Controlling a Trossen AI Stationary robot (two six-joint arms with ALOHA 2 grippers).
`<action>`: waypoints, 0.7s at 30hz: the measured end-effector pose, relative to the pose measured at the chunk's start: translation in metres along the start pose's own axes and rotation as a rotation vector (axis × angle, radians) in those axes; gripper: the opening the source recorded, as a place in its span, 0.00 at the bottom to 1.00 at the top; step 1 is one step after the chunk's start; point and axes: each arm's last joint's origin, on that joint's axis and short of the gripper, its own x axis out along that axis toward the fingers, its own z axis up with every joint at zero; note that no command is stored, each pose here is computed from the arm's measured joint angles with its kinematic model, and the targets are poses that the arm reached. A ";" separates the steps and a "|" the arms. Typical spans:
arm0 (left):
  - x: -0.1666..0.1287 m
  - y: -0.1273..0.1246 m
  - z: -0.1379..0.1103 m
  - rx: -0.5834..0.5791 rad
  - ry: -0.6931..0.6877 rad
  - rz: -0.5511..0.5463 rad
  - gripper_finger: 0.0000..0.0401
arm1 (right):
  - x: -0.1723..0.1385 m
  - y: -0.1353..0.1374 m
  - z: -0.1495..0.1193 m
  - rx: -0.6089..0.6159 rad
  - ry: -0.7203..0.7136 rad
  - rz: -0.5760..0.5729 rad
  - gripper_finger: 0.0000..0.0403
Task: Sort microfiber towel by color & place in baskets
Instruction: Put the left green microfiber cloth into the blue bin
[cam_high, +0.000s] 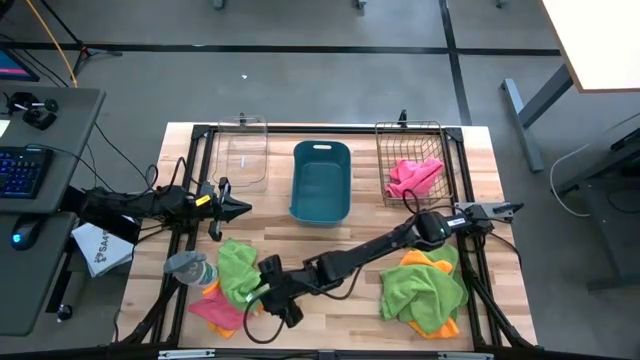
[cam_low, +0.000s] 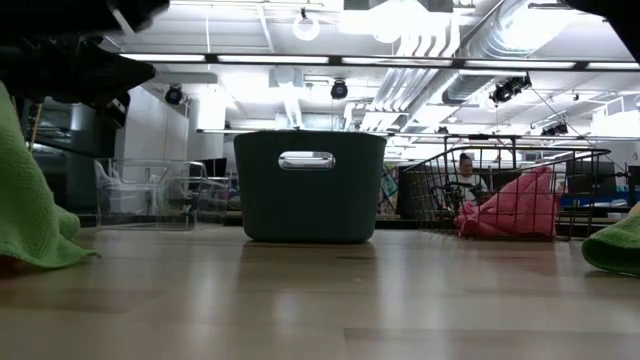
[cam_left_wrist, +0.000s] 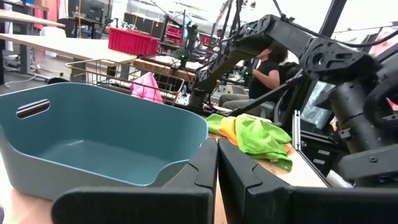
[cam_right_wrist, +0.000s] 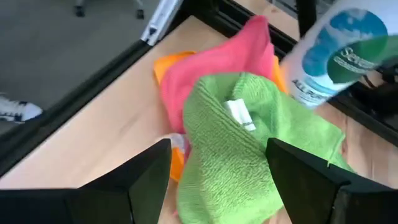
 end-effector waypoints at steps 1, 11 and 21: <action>0.000 0.000 0.000 0.000 0.000 0.000 0.00 | 0.002 0.000 -0.003 0.004 -0.001 -0.002 0.65; 0.000 0.000 0.000 0.000 -0.001 0.000 0.00 | 0.017 0.002 -0.021 0.020 -0.069 -0.124 0.64; 0.000 0.000 0.000 0.000 -0.001 -0.001 0.00 | 0.013 0.000 -0.019 0.138 -0.026 -0.162 0.09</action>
